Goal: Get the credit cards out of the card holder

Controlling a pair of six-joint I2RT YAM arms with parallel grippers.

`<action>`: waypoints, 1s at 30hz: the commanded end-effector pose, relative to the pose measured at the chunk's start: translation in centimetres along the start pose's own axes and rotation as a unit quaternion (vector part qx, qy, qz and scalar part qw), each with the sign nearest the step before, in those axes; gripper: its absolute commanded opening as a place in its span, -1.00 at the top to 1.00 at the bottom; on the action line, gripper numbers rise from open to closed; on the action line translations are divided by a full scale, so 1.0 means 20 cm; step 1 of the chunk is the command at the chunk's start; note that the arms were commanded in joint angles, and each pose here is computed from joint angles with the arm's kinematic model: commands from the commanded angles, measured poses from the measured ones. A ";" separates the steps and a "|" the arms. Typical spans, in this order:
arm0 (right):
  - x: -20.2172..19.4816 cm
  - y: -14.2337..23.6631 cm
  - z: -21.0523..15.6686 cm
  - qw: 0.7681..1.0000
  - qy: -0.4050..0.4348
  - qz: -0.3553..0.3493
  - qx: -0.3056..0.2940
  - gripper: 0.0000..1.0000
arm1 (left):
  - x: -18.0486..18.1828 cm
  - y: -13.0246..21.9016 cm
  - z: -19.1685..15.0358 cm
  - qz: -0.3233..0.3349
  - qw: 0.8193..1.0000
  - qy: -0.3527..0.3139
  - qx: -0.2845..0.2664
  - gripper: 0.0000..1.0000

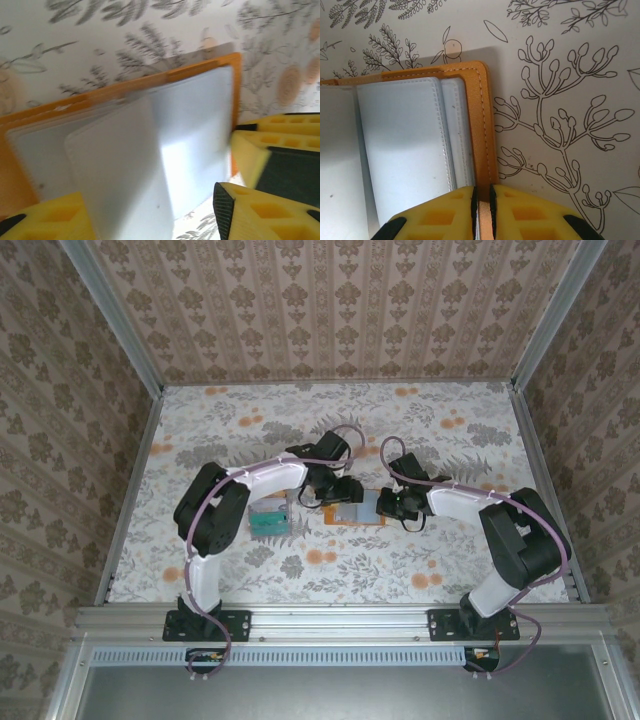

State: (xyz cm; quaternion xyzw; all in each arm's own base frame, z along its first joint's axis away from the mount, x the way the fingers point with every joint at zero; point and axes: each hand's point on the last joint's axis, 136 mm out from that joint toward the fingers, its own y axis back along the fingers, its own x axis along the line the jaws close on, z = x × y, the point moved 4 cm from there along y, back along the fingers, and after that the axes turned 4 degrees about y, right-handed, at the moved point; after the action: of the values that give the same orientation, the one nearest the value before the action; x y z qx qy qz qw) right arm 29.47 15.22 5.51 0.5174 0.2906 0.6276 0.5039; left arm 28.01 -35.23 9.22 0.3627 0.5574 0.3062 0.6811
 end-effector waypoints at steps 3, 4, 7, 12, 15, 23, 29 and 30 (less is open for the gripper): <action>0.01 -0.01 -0.02 1.000 0.000 -0.004 0.014 0.60 | -0.11 0.01 0.00 -0.032 0.999 -0.037 0.007 -0.13; 0.01 0.00 -0.02 1.000 0.000 -0.005 0.012 0.60 | -0.12 0.01 0.00 -0.036 0.999 -0.039 0.009 -0.11; 0.00 0.02 -0.01 1.000 0.001 -0.011 0.004 0.58 | -0.16 -0.01 -0.01 -0.048 0.997 -0.051 0.017 -0.02; -0.04 0.09 0.03 0.999 -0.003 -0.024 -0.023 0.53 | -0.23 -0.04 -0.02 -0.060 0.995 -0.074 0.029 0.01; -0.06 0.13 0.05 0.999 -0.008 -0.027 -0.036 0.52 | -0.23 -0.04 -0.02 -0.058 0.995 -0.072 0.030 0.02; -0.05 0.18 0.07 0.999 -0.005 -0.017 -0.045 0.50 | -0.20 0.05 0.01 -0.058 0.996 -0.064 0.005 0.00; 0.05 0.20 0.10 0.998 0.005 0.033 -0.049 0.50 | -0.03 0.10 0.04 -0.025 0.999 -0.025 -0.017 0.19; 0.07 0.20 0.10 0.998 0.008 0.041 -0.048 0.50 | 0.01 0.11 0.05 -0.017 0.999 -0.017 -0.021 0.27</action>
State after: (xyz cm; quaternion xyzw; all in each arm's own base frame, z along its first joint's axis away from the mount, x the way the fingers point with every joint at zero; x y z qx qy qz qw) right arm 29.93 13.77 8.80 0.5002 0.2558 0.6409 0.5231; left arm 27.96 -35.92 10.32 0.3577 0.5495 0.2694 0.7053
